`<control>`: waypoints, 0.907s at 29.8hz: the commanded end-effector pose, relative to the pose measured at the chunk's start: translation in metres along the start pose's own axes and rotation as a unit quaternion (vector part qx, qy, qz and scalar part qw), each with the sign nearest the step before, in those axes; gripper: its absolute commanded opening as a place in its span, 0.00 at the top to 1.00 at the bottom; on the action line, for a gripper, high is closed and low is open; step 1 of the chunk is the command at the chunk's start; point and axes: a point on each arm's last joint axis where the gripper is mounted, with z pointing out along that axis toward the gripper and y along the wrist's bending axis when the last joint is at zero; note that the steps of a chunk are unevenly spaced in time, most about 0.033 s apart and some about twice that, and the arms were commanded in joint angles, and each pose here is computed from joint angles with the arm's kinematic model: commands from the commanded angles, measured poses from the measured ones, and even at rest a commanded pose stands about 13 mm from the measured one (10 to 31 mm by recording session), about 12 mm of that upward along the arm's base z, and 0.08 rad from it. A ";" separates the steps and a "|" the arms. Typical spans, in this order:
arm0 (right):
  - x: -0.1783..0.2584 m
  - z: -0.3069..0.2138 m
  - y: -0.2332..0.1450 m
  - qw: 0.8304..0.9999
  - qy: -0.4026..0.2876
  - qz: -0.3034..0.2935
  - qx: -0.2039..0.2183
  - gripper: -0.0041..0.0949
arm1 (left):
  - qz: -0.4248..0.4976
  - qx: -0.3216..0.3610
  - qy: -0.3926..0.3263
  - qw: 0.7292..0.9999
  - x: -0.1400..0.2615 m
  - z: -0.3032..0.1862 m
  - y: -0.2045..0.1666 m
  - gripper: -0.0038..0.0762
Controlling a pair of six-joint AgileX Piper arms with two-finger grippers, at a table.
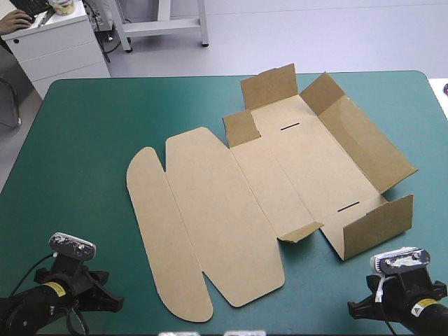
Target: Fold the box
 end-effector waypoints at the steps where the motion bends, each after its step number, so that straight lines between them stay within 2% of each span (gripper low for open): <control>1: -0.010 -0.005 0.000 0.999 -0.034 0.001 0.003 0.98 | -0.003 0.002 -0.031 1.000 -0.011 -0.005 -0.001 0.96; 10: -0.010 -0.005 0.000 0.999 -0.034 0.000 0.002 0.97 | -0.003 0.002 -0.031 1.000 -0.011 -0.005 -0.001 0.96; 13: -0.010 -0.005 0.000 0.999 -0.034 -0.002 0.002 0.93 | -0.003 0.002 -0.031 1.000 -0.011 -0.005 -0.001 0.96; 16: -0.010 -0.005 0.000 0.999 -0.033 -0.007 0.002 0.78 | -0.003 0.002 -0.031 1.000 -0.011 -0.005 -0.001 0.96; 19: -0.011 -0.006 0.004 0.999 -0.036 0.009 -0.021 0.46 | -0.003 0.002 -0.031 1.000 -0.011 -0.005 -0.001 0.96; 21: -0.014 -0.008 0.007 0.996 -0.046 0.062 -0.040 0.27 | -0.003 0.002 -0.031 1.000 -0.011 -0.005 -0.001 0.96; 23: -0.017 -0.011 0.010 0.990 -0.053 0.114 -0.056 0.12 | -0.003 0.002 -0.031 1.000 -0.011 -0.005 -0.001 0.96; 24: -0.018 -0.012 0.011 0.988 -0.054 0.131 -0.065 0.09 | -0.003 0.002 -0.031 1.000 -0.011 -0.005 -0.001 0.96; 27: -0.021 -0.014 0.017 0.980 -0.060 0.163 -0.100 0.08 | -0.004 0.002 -0.031 0.999 -0.011 -0.005 -0.001 0.96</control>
